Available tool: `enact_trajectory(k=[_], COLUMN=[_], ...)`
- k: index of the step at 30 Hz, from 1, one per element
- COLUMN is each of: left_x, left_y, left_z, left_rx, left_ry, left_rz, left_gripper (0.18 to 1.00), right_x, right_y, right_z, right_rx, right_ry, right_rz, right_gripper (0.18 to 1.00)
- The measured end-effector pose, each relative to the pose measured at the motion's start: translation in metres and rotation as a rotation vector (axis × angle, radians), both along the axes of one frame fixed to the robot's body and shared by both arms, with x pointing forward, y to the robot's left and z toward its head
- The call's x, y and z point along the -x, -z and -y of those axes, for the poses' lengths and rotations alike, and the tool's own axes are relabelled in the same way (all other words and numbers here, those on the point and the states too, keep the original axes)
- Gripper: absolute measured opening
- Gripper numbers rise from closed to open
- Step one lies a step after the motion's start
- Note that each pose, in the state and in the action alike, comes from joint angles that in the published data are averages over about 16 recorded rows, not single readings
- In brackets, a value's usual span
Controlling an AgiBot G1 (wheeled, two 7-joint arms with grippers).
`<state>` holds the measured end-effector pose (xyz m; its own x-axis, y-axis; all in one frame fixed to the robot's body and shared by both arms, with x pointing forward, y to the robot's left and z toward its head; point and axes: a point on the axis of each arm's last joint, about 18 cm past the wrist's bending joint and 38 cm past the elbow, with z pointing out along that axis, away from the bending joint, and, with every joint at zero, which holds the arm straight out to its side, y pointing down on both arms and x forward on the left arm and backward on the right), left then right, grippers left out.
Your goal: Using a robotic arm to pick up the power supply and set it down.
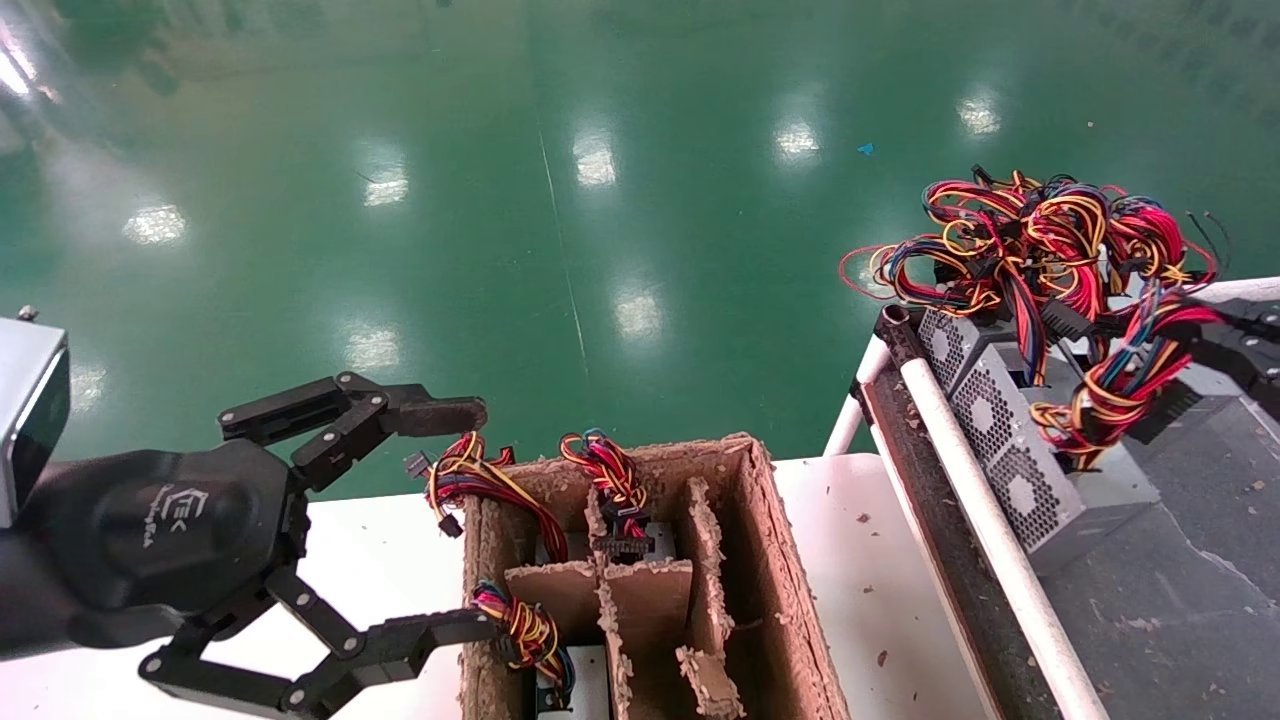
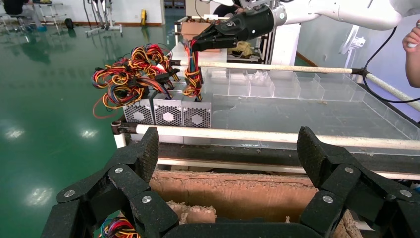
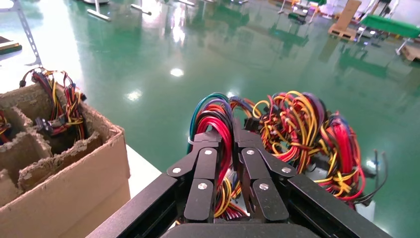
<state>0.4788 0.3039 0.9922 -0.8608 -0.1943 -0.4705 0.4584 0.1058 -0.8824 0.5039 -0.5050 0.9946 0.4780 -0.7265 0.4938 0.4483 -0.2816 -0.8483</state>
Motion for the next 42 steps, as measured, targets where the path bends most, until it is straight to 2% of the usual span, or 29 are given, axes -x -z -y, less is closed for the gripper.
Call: enact_trajectory(k=[10,17,24,33,42], left_x=[0.0,0.0,0.0,0.0,0.0], left_y=[0.0,0.0,0.0,0.0,0.0], left_z=[0.0,0.0,0.0,0.0,0.0], left_rx=[0.0,0.0,0.0,0.001,0.001], left_ry=[0.0,0.0,0.0,0.0,0.0], left_rz=[0.0,0.0,0.0,0.0,0.0], left_gripper=[1.001,1.001,1.001,1.001,1.001], right_x=[-0.003,0.0,0.002,0.001,-0.001], right_y=[0.003,-0.002,-0.009,-0.013,-0.012], right_z=[0.002,0.004,-0.001,-0.024,-0.056], right_rx=[0.001,0.001,0.009,0.028,0.043], right_ry=[0.002,0.005,-0.013,-0.084,-0.185], right_rz=[-0.034,-0.032,-0.013,-0.007,-0.025], right_gripper=[0.3,0.407,0.568,0.773,0.905])
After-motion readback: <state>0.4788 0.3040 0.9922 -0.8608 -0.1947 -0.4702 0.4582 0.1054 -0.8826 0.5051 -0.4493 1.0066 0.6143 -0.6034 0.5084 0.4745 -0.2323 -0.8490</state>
